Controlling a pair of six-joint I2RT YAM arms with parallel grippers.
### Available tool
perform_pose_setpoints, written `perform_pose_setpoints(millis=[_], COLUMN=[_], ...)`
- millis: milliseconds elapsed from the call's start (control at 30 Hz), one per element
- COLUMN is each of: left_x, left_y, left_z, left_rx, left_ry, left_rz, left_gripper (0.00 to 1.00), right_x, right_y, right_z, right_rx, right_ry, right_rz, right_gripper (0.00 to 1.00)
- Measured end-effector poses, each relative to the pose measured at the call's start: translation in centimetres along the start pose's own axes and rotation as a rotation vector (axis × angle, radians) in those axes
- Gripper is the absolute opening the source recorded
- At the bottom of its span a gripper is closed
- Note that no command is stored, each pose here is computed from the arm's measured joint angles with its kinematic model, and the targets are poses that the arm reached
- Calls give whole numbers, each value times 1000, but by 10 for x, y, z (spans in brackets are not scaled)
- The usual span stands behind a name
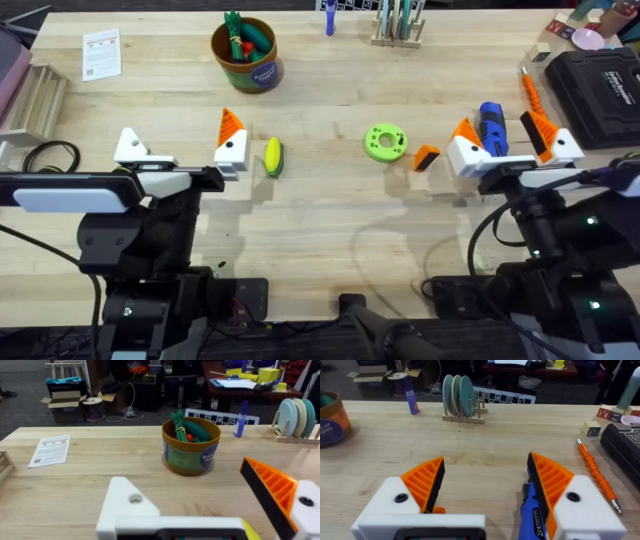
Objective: Pick up the gripper from the table and insert it into the empty holder that is missing its gripper. Then pick up a screw, insert it into the mounting hole, and use the screwdriver to tighten it. Finally, clean up the table by picking up the vegetable and placing it into the bucket.
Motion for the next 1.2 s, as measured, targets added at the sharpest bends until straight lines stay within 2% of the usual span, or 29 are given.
perform_pose_setpoints(millis=[367,500,700,867,1000,1200], left_x=[0,8,20,62,80,86], left_y=[0,0,-3,-16,-22,-11], left_z=[0,0,-1,-3,-4,-4], left_rx=[0,-2,-2,-1,4,18], left_ry=[0,0,1,0,0,-1], left_rz=[-1,-35,-53,-67,36,326], left_gripper=[985,985,985,985,986,986], right_x=[0,3,44,95,123,121], right_y=[0,0,-6,-25,-40,-36], right_z=[0,0,-1,-2,-2,-2], right_rx=[0,0,-1,-1,0,5], right_ry=[0,0,36,33,23,22], right_rz=[0,-14,-156,-243,-219,47], right_gripper=[990,990,991,990,991,990])
Point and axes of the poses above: each hand's point on the last joint's axis, 136 mm out from that joint toward the fingers, its own y axis out along the fingers, its own z axis along the line the jaws close on, x = y × z, the point moved 2 cm from there along -y, back along the fingers, and after that the axes turned 2 degrees about -y, right-handed, at the moved point
